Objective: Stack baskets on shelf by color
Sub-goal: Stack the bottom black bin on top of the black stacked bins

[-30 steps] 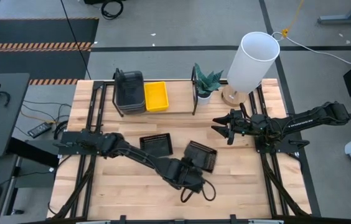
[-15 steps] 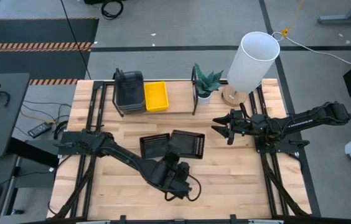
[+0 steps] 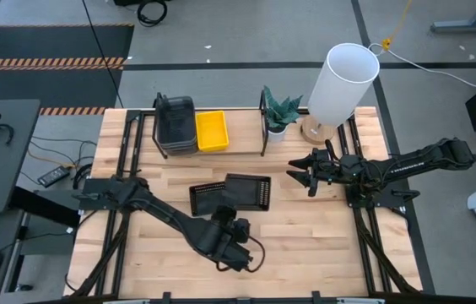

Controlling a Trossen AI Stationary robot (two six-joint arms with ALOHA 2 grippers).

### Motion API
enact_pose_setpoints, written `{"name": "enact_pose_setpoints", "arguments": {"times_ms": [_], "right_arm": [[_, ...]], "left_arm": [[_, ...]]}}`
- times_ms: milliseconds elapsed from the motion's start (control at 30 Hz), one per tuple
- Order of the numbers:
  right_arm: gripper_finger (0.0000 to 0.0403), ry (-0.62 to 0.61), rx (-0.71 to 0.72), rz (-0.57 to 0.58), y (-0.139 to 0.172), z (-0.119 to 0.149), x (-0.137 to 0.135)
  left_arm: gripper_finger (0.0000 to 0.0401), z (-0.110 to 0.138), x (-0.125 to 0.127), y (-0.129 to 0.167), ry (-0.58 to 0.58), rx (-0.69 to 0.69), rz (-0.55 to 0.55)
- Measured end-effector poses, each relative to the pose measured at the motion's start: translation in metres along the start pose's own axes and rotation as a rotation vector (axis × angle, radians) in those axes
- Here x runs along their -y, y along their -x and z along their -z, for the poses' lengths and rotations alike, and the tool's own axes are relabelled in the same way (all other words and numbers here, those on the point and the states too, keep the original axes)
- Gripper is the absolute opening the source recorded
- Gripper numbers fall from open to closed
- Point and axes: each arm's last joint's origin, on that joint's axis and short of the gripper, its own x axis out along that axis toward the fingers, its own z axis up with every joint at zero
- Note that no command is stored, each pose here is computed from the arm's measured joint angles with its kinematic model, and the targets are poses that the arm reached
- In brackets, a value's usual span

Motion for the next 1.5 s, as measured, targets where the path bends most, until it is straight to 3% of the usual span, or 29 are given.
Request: {"name": "enact_pose_setpoints", "arguments": {"times_ms": [200, 500, 700, 1267, 1500], "right_arm": [[0.0221, 0.0, -0.001, 0.0, 0.0, 0.0, 0.0], [0.0221, 0.001, -0.002, 0.001, 0.0, 0.0, 0.0], [0.0221, 0.0, -0.001, 0.001, 0.0, 0.0, 0.0], [0.0221, 0.0, -0.001, 0.0, 0.0, 0.0, 0.0], [0.0221, 0.001, -0.002, 0.0, 0.0, 0.0, 0.0]], "left_arm": [[0.0013, 0.032, 0.008, -0.004, 0.072, 0.003, -0.031], [0.0013, 0.09, 0.029, -0.008, 0.3, 0.097, 0.075], [0.0013, 0.119, 0.043, -0.013, 0.378, 0.098, 0.109], [0.0013, 0.126, 0.067, -0.038, 0.44, 0.155, 0.189], [0.0074, 0.124, 0.07, -0.043, 0.483, 0.18, 0.221]]}}
